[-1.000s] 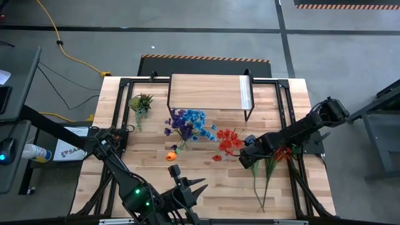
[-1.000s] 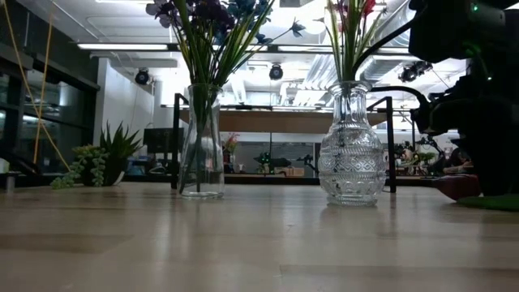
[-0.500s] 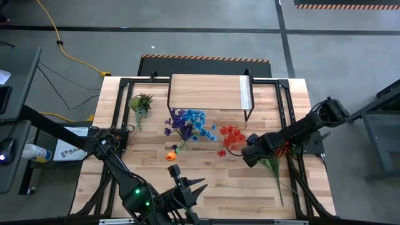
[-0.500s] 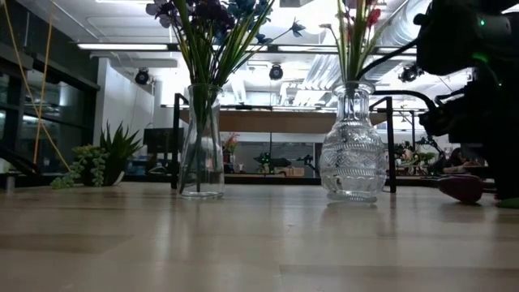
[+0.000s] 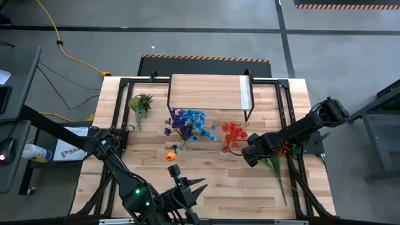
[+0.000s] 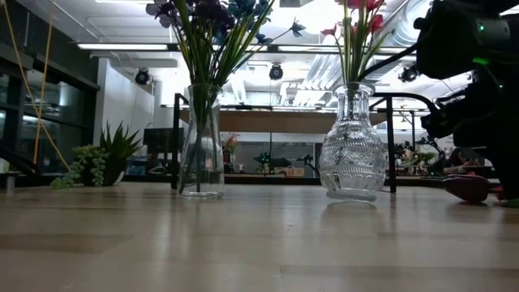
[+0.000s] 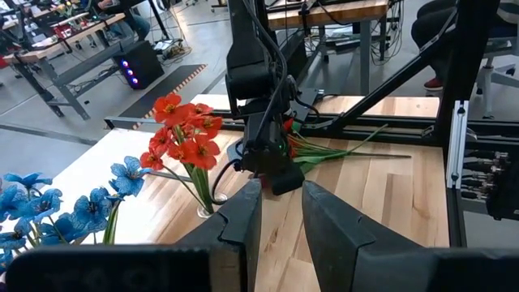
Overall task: Pick and place flowers into a vace then onto a shelf
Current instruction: Put the dark red flower into the right transparent crystal vase
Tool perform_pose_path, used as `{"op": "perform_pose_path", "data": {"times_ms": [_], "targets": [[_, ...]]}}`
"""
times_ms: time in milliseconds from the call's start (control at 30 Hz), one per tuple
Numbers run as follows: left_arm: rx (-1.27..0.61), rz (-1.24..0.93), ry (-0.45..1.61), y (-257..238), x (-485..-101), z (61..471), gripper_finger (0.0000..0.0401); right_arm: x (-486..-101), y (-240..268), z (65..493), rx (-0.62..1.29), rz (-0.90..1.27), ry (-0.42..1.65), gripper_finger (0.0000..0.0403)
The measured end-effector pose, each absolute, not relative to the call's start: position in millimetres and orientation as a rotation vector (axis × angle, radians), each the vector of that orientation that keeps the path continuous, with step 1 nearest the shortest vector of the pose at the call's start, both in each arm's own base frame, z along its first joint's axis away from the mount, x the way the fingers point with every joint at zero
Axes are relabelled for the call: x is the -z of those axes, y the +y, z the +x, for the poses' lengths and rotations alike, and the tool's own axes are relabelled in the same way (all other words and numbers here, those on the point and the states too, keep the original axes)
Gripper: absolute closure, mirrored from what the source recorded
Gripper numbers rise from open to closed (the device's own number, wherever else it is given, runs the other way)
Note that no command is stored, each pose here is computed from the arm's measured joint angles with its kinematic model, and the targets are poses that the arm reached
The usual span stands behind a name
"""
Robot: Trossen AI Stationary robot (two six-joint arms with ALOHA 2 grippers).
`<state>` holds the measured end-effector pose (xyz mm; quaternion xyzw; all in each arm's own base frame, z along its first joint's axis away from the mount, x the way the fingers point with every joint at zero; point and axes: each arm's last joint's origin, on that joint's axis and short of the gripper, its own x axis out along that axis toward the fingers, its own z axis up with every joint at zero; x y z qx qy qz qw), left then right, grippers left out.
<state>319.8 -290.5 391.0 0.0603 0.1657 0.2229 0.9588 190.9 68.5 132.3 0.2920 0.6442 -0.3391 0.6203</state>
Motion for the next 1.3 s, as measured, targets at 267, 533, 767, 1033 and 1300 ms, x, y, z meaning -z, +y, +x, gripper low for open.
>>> {"op": "perform_pose_path", "data": {"times_ms": [267, 533, 767, 1033, 1300], "targets": [[-0.453, 0.128, 0.340, -290.2, -390.6, 319.5, 0.0277, -134.0, 74.7, 191.5, 0.749, 0.663, 1.476, 0.0399], [-0.456, 0.139, 0.346, -289.4, -390.0, 319.2, 0.0277, -149.5, 92.3, 200.1, 0.686, 0.624, 1.422, 0.0399], [-0.455, 0.140, 0.346, -289.5, -389.9, 319.1, 0.0277, -152.3, 95.1, 191.3, 0.722, 0.565, 1.485, 0.0400], [-0.455, 0.140, 0.346, -289.5, -389.9, 319.1, 0.0277, -152.4, 104.4, 186.6, 0.686, 0.549, 1.506, 0.0401], [-0.459, 0.142, 0.345, -289.2, -389.9, 319.1, 0.0277, -152.7, 120.5, 182.9, 0.572, 0.566, 1.541, 0.0402]]}}
